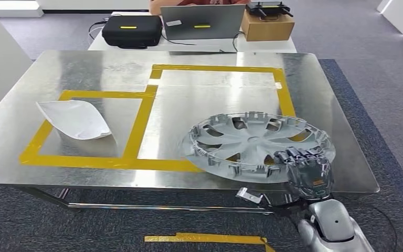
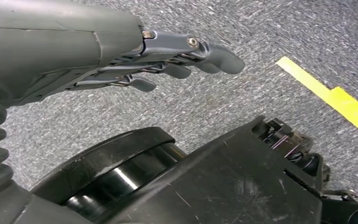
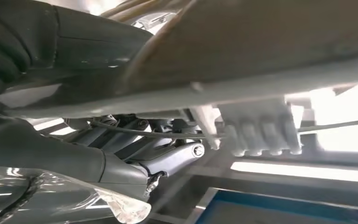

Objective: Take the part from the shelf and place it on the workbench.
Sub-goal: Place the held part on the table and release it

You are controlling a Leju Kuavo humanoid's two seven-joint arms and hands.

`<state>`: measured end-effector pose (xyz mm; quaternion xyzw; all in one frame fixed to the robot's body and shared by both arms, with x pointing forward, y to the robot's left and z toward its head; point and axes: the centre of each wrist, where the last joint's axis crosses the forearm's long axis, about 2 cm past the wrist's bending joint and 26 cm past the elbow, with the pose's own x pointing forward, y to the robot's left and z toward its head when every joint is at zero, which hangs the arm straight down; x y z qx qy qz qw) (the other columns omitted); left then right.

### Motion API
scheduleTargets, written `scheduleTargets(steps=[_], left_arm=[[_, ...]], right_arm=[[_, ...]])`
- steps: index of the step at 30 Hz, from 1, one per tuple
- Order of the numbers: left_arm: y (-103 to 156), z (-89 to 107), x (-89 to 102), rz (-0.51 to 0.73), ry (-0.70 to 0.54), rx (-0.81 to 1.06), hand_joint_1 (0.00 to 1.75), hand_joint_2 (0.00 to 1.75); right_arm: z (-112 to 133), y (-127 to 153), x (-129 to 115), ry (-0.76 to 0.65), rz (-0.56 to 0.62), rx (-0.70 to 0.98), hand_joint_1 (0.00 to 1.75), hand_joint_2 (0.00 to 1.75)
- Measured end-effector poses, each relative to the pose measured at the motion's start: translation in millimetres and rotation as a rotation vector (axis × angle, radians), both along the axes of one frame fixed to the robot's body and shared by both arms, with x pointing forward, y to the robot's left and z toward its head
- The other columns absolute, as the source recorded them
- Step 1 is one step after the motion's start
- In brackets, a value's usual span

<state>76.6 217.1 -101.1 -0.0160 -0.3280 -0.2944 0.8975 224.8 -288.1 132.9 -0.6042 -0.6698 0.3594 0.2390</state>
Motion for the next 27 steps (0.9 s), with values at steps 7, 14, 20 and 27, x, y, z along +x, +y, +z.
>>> scheduleTargets(steps=[7, 14, 20, 27], left_arm=[[0, 0.2, 1.4, -0.005, 0.001, -0.005, 0.00, 1.75], [0, 0.3, 1.7, -0.006, 0.001, -0.006, 0.00, 1.75], [0, 0.3, 1.9, -0.009, 0.000, -0.005, 0.00, 1.75], [0, 0.3, 2.0, -0.012, 0.000, -0.005, 0.00, 1.75]], right_arm=[[-10, -1, 17, 0.036, -0.043, 0.005, 1.75, 1.75], [-16, -3, 19, 0.060, 0.005, -0.055, 1.75, 1.75], [-19, 0, 26, 0.064, -0.087, 0.006, 1.75, 1.75], [-36, 20, 28, 0.105, -0.111, 0.006, 1.31, 1.75]])
